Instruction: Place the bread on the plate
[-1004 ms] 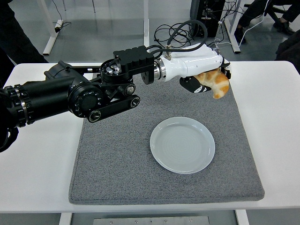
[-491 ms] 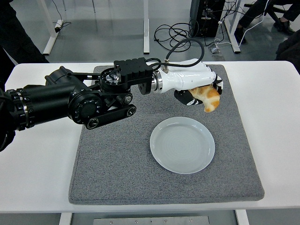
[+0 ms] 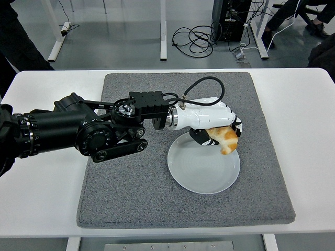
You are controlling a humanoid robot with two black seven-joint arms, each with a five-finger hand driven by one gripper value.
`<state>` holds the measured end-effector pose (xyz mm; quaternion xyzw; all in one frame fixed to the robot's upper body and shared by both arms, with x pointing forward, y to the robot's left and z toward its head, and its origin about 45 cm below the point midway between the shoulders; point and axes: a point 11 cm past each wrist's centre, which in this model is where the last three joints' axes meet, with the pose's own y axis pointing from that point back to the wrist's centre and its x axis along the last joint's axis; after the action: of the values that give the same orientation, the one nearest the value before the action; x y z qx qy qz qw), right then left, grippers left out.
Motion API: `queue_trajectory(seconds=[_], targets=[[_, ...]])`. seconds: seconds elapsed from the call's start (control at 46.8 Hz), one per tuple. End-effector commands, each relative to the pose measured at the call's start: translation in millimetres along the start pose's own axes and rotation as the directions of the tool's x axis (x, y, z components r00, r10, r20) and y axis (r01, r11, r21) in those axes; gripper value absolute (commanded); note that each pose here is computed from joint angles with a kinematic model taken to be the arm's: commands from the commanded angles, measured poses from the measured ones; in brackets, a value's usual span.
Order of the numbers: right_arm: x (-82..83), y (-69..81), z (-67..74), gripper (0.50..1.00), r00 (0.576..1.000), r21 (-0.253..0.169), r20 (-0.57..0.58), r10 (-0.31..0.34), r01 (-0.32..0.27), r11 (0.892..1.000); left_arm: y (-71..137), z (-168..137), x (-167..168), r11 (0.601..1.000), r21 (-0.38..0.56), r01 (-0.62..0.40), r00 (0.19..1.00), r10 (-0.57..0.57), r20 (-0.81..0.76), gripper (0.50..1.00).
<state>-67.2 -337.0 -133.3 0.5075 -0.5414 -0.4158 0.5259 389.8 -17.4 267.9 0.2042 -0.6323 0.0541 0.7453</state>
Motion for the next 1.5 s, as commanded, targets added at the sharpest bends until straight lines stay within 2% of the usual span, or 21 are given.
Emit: queue_trajectory(seconds=[0.0,0.577,1.068,1.175,1.474], targets=[[0.0,0.0,-0.1,1.0,1.0,0.0,0.001,0.0,0.0,1.0,1.8,-0.4,-10.1,1.0,0.0,0.025,1.0,-0.025,0.005,0.5],[0.0,0.0,0.0,1.0,1.0,0.0,0.0,0.0,0.0,1.0,9.1,2.1,-53.4,0.996,0.0,0.093,0.995,-0.093,-0.036,0.5],[0.0,0.0,0.0,1.0,1.0,0.0,0.0,0.0,0.0,1.0,9.9,2.3,-57.3,0.995,-0.002,0.097,0.995,-0.097,-0.031,0.5],[0.0,0.0,-0.1,1.0,1.0,0.0,0.001,0.0,0.0,1.0,11.8,4.5,-67.7,0.994,-0.009,0.112,0.993,-0.112,-0.024,0.5],[0.0,0.0,-0.1,1.0,1.0,0.0,0.001,0.0,0.0,1.0,11.8,4.3,-66.5,0.996,-0.007,0.086,0.996,-0.086,-0.014,0.5]])
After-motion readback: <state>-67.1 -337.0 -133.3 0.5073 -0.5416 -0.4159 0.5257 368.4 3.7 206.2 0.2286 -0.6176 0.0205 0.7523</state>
